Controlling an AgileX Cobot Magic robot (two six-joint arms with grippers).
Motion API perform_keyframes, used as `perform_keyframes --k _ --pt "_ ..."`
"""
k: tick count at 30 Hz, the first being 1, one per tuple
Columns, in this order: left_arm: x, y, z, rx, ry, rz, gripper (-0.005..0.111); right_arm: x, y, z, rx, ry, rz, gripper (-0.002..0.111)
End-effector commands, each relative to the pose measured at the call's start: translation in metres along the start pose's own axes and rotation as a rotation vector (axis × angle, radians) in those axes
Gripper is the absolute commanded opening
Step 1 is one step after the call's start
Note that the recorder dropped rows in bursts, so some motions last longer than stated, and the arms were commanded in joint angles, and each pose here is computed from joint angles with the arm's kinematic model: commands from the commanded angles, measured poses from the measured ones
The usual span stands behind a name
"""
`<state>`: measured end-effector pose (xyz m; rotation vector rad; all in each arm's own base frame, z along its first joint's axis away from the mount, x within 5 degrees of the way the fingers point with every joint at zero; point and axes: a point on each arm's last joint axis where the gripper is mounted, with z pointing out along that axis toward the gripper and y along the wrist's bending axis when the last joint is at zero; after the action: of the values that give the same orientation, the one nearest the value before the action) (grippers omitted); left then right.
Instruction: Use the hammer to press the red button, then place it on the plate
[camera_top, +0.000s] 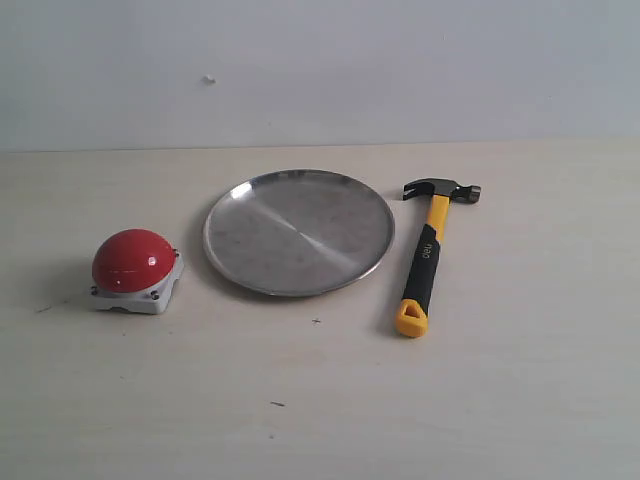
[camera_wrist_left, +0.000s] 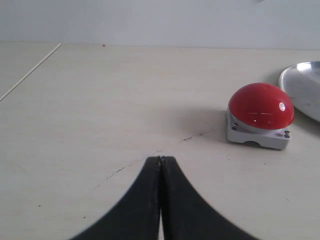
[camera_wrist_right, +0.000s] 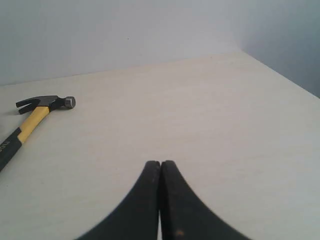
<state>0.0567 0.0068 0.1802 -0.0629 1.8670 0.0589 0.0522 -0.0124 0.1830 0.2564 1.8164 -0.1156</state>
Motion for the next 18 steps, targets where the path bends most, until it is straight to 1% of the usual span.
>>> perform_keyframes --k 1,8,14,16,17,18 --pt "-0.0011 0.0002 -0.0008 -0.003 -0.016 -0.006 0.000 0.0007 -0.0004 0.0000 0.005 -0.008 -0.001 0.000" --pt "-0.0011 0.0002 -0.0008 -0.003 -0.016 -0.006 0.000 0.0007 -0.0004 0.0000 0.005 -0.008 -0.001 0.000" --pt "-0.0011 0.0002 -0.0008 -0.003 -0.016 -0.006 0.000 -0.0001 -0.0011 0.0000 0.013 -0.016 -0.029 0.000" --pt "-0.0011 0.0002 -0.0008 -0.003 -0.016 -0.006 0.000 -0.0007 -0.0030 -0.0001 0.035 -0.020 -0.114 0.000" --pt "-0.0011 0.0002 -0.0008 -0.003 -0.016 -0.006 0.000 -0.0011 -0.0049 -0.0001 0.057 -0.021 -0.198 0.000" --pt "-0.0011 0.0002 -0.0008 -0.003 -0.016 -0.006 0.000 -0.0025 -0.0084 -0.0005 0.099 -0.026 -0.356 0.000"
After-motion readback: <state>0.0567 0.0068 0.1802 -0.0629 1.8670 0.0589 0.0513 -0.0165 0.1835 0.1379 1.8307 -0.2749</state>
